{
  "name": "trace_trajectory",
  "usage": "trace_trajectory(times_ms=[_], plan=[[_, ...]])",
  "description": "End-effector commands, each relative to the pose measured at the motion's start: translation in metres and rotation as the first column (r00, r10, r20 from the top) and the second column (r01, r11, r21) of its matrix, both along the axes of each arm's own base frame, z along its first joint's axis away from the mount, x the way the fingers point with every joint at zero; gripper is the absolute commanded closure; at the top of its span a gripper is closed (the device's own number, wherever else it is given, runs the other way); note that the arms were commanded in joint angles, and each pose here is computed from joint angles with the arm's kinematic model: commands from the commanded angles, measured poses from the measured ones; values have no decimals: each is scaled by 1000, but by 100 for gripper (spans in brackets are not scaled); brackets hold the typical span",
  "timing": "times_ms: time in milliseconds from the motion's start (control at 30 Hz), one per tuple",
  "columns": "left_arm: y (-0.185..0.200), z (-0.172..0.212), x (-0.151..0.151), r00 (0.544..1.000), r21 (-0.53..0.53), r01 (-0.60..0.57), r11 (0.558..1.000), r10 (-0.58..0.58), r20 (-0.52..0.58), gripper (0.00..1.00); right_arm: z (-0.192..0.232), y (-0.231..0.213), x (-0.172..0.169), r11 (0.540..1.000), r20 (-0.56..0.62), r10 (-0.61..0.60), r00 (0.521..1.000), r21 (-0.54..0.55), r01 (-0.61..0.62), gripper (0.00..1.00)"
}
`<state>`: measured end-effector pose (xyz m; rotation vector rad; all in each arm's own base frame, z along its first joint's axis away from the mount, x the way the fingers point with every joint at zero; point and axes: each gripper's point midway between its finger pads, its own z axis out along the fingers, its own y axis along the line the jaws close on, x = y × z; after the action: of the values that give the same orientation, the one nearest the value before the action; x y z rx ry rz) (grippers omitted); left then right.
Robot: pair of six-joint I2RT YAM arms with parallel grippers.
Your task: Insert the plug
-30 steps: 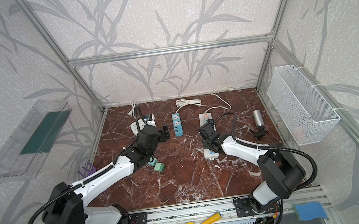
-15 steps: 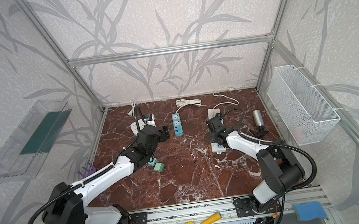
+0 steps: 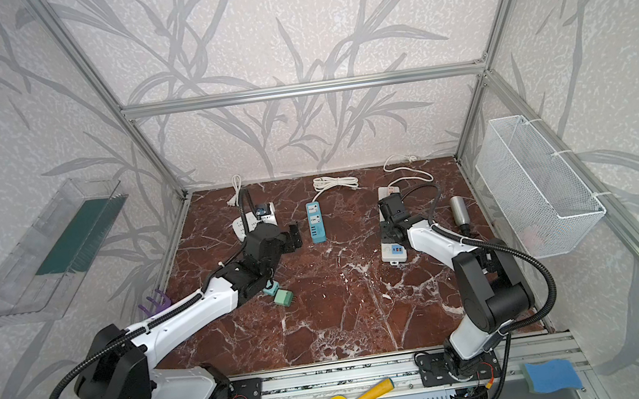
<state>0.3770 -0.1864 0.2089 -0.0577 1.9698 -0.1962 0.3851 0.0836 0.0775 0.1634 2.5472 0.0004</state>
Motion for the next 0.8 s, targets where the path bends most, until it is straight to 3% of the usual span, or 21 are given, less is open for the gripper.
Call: trace_trajectory(times_ms=[0, 100, 233, 467, 767], plan=[[2, 16, 0, 999, -44, -9, 999, 11, 33, 12, 33, 2, 2, 998, 17, 40, 999, 45, -41, 41], [-1, 19, -1, 999, -70, 10, 997, -7, 42, 12, 63, 0, 4, 995, 55, 65, 996, 68, -69, 35], [-2, 19, -2, 999, -78, 17, 997, -14, 41, 12, 76, -5, 6, 997, 59, 57, 997, 55, -60, 35], [0, 18, 0, 999, -57, 11, 998, -9, 41, 12, 55, -21, 14, 999, 3, 6, 1000, 38, -6, 37], [-1, 11, 1, 1000, -47, 8, 999, -7, 23, 12, 10, -32, -2, 998, -93, -30, 995, 56, 35, 38]])
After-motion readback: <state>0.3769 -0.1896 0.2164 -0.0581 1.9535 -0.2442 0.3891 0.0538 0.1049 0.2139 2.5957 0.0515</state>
